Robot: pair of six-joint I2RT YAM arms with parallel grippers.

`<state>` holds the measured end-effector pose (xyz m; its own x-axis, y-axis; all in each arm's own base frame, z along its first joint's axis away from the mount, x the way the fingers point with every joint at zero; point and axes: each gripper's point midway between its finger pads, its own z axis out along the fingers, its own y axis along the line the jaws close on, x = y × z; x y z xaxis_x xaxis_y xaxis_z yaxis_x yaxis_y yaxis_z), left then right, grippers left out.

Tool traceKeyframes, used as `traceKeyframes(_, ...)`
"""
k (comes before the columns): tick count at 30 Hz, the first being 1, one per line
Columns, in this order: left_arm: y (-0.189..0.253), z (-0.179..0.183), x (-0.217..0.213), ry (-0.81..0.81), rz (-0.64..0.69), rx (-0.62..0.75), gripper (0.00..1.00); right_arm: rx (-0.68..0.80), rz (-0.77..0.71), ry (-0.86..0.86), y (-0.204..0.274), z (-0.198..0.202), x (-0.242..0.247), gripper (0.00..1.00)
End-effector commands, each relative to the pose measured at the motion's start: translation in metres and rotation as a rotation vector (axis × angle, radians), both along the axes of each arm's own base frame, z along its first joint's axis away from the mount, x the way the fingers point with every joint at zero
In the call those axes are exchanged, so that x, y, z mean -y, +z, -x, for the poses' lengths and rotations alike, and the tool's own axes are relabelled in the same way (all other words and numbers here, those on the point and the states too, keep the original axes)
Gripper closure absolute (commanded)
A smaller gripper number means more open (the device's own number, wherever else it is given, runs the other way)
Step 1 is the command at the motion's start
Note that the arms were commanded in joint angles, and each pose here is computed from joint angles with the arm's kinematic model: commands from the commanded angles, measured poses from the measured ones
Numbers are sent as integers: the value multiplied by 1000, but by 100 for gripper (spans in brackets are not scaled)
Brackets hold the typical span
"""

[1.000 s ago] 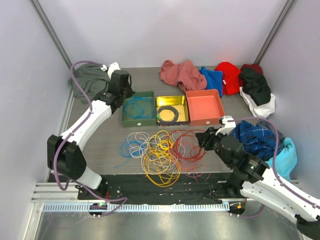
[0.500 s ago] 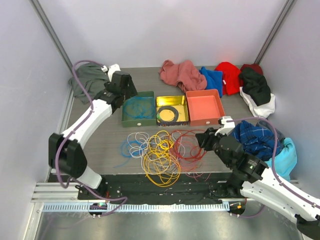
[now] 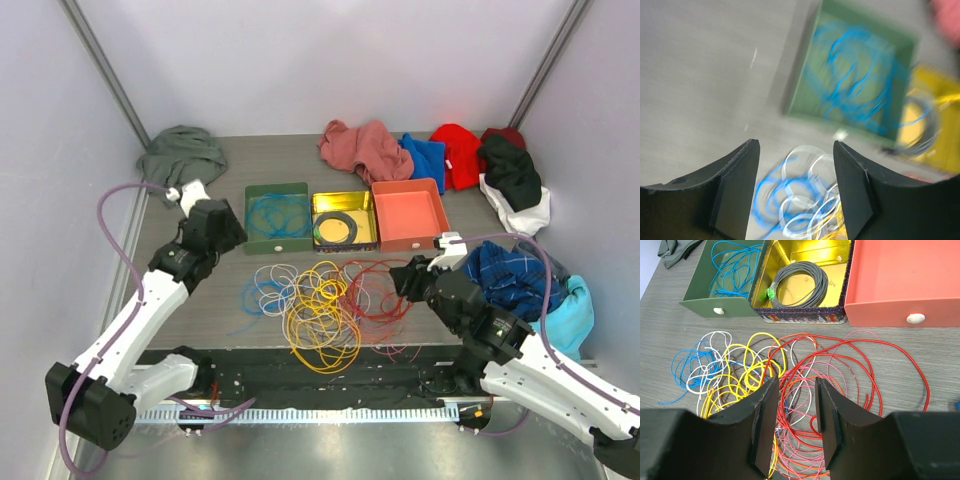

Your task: Untangle the cables

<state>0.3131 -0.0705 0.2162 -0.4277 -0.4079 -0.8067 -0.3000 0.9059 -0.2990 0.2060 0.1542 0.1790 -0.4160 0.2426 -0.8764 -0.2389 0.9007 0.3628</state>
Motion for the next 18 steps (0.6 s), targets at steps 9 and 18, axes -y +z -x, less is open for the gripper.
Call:
traceKeyframes(9,-131,61,26,-5,218,-344,39,2,-52,21,2,-3,-13,58)
traceKeyframes(18,-160,71,24,-3,201,-408,37,-8,-57,5,-3,-1,-9,58)
